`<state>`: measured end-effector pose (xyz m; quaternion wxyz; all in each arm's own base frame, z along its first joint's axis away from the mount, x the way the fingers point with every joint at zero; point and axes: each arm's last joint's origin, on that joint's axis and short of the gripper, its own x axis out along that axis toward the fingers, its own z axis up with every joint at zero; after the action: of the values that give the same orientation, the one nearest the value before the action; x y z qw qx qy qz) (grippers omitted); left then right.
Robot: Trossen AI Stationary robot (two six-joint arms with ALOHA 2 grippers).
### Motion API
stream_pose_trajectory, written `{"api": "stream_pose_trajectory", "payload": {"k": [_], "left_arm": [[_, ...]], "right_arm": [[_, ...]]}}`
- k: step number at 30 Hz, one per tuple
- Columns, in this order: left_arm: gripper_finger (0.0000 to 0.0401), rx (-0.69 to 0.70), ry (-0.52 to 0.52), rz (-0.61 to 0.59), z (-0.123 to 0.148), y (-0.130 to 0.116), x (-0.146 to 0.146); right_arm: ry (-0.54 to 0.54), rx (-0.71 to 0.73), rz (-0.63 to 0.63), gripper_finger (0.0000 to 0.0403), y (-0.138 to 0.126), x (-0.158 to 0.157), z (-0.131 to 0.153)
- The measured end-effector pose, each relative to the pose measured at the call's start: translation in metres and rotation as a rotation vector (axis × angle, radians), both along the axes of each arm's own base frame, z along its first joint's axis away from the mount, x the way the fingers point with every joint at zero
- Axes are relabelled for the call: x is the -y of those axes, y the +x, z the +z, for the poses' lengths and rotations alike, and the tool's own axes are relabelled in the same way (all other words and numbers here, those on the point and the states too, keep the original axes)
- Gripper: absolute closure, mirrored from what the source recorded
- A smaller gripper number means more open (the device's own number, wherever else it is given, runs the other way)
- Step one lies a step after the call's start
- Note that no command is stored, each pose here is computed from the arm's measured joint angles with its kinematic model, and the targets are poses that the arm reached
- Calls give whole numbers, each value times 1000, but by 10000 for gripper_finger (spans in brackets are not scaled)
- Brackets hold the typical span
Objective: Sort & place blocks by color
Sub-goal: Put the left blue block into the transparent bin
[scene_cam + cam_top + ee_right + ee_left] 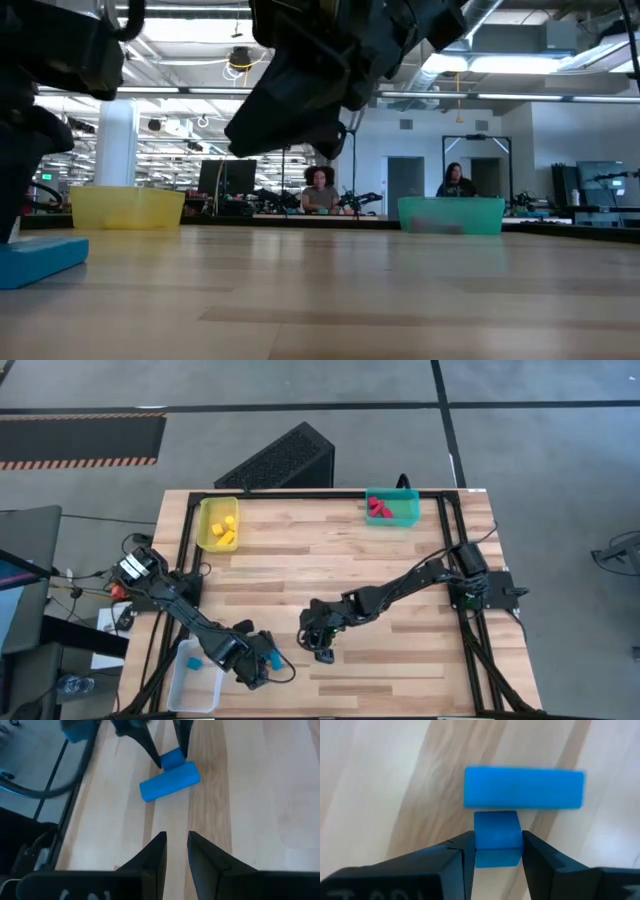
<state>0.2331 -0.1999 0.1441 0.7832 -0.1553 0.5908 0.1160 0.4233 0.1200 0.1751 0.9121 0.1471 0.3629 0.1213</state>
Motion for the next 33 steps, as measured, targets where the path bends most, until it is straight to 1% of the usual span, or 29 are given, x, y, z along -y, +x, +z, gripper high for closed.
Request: {"api": "stream_pose_trajectory", "payload": {"k": [3,6,8,12,14,17,20,23,28,31,33], "left_arm": [[303,-72,1,15,9,-4,-2],[293,-128,-15,27,35,-9,-1],[285,-178,-5,35,53,-16,1],[289,-197,-15,22,90,-40,16],[294,-201,-19,24,97,-57,23],[293,-216,-20,59,97,-81,34],[285,-279,-21,102,87,-103,42],[283,-335,-27,172,77,-119,45],[281,-365,-32,269,69,-132,48],[270,-354,-20,351,68,-135,47],[257,-348,-15,373,68,-136,47]], "right_arm": [[3,23,-7,305,1,1,4],[0,14,-13,305,1,2,3],[-1,13,-14,305,1,3,3],[-12,-1,-22,305,0,3,1],[-15,5,-28,305,1,5,2],[-13,11,-35,305,2,8,2],[-15,13,-42,305,3,12,2],[-14,17,-46,305,4,13,2],[4,42,-29,305,5,12,5],[7,41,-25,305,5,12,5],[9,45,-25,305,5,12,5]]}}
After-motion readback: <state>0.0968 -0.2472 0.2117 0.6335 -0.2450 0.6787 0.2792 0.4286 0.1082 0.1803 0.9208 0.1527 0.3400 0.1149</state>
